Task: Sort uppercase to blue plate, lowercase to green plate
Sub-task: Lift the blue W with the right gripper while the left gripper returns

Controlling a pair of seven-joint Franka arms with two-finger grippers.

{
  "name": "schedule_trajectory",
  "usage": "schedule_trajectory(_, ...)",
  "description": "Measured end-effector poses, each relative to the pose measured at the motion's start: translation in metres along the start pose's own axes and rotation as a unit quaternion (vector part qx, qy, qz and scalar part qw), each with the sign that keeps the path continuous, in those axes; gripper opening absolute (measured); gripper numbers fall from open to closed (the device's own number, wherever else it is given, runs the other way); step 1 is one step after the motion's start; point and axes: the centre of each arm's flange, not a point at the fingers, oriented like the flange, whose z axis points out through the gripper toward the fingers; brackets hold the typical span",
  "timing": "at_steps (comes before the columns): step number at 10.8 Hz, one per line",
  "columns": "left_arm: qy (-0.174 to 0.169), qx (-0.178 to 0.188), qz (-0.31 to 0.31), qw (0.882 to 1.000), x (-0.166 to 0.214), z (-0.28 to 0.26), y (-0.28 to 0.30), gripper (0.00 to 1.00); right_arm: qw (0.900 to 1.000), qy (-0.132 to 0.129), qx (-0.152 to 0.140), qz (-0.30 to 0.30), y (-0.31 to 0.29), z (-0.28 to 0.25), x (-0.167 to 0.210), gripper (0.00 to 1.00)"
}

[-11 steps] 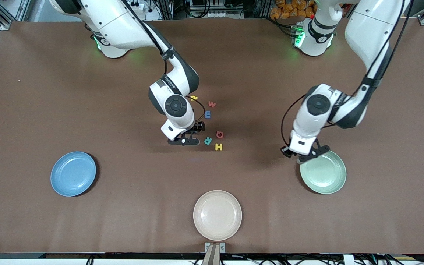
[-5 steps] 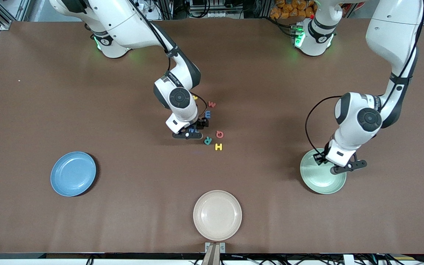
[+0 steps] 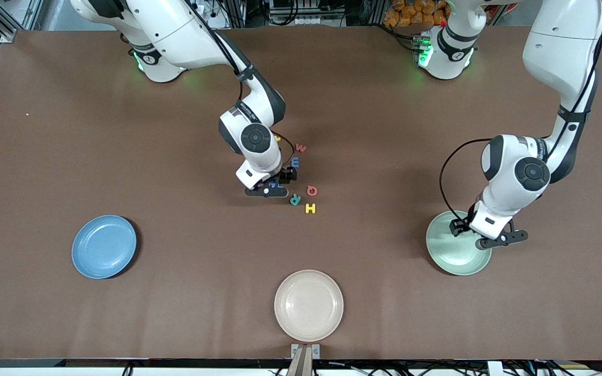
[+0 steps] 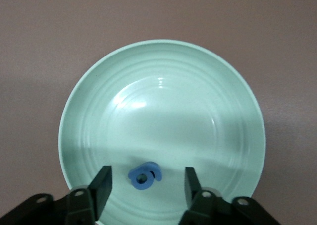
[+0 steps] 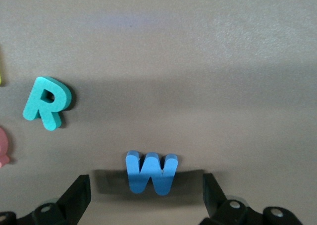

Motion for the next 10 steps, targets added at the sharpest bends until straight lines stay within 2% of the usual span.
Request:
schedule_trajectory(2, -0.022, 0.009, 0.010, 1.000, 0.004, -0.010, 0.015, 0.99, 1.000, 0.001, 0.000, 0.002, 0.002, 0.000, 0.002, 1.00)
schedule_trajectory(4, -0.042, 0.015, 0.012, 0.999, 0.008, -0.030, 0.039, 1.00, 1.000, 0.002, 0.000, 0.004, 0.003, -0.001, 0.004, 1.00)
schedule_trajectory(6, -0.053, 0.009, -0.012, 0.998, 0.001, -0.047, 0.075, 1.00, 1.000, 0.003, 0.000, 0.004, 0.003, -0.001, 0.004, 1.00)
schedule_trajectory(7, -0.058, 0.001, -0.032, 0.998, -0.010, -0.052, 0.103, 1.00, 1.000, 0.003, 0.000, 0.004, 0.004, -0.001, 0.004, 0.89)
schedule_trajectory(10, -0.075, -0.020, -0.096, 0.992, -0.061, -0.064, 0.193, 1.00, 1.000, 0.004, 0.001, 0.003, 0.002, -0.005, 0.003, 0.41)
